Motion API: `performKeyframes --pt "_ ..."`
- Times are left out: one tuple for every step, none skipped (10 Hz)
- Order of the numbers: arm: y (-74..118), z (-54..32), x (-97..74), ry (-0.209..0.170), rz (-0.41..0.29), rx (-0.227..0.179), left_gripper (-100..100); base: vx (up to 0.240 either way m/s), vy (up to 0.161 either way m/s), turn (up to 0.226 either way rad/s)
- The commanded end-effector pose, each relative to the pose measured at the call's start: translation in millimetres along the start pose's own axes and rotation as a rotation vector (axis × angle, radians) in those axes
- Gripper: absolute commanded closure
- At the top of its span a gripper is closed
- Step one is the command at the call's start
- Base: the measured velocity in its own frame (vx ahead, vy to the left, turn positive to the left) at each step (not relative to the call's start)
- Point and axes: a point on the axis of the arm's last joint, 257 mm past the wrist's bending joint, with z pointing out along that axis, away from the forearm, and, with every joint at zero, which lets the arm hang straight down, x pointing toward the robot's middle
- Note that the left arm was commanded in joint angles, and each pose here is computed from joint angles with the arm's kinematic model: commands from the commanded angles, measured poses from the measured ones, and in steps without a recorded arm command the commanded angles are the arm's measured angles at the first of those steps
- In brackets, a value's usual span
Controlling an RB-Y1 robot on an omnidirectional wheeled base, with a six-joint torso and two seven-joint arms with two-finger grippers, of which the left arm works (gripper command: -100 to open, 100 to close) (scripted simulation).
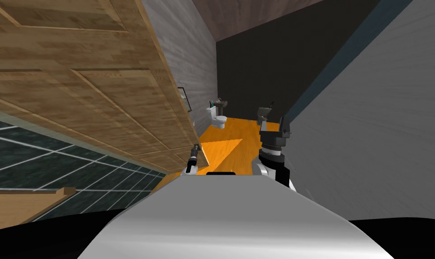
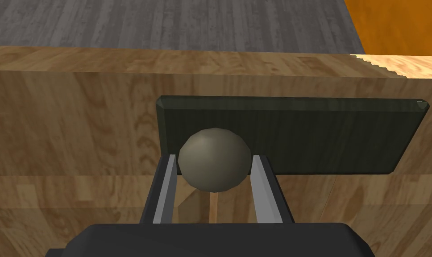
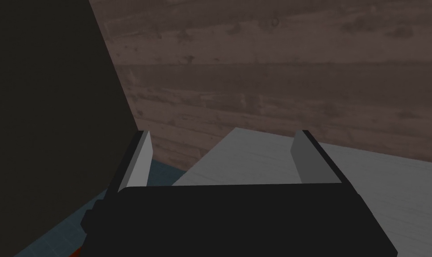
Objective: Push the door open
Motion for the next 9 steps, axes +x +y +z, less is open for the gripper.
performKeyframes --pt "0.0 0.0 0.0 0.0 0.0 0.0 100 0.089 -0.033 0.03" --pt "-3.1 1.4 -10.5 -0.023 0.001 0.008 100 0.174 -0.032 0.042" --pt "-3.2 1.3 -12.9 -0.029 0.001 0.009 100 0.199 -0.039 0.052" --pt "-3.5 0.8 -20.9 -0.048 0.001 0.009 100 0.201 -0.039 0.057" --pt "-3.7 0.4 -27.1 -0.064 0.001 0.01 100 0.23 -0.029 0.055" --pt "-3.9 -0.2 -33.7 -0.08 0.0 0.01 100 0.222 -0.054 0.048" --pt "-4.1 -0.9 -40.4 -0.096 0.0 0.011 100 0.204 -0.072 0.063" --pt "-4.1 -0.9 -40.4 -0.096 0.0 0.011 100 0.126 -0.038 0.045" --pt "-4.4 -2.1 -50.4 -0.121 0.0 0.012 100 0.145 -0.035 0.042"
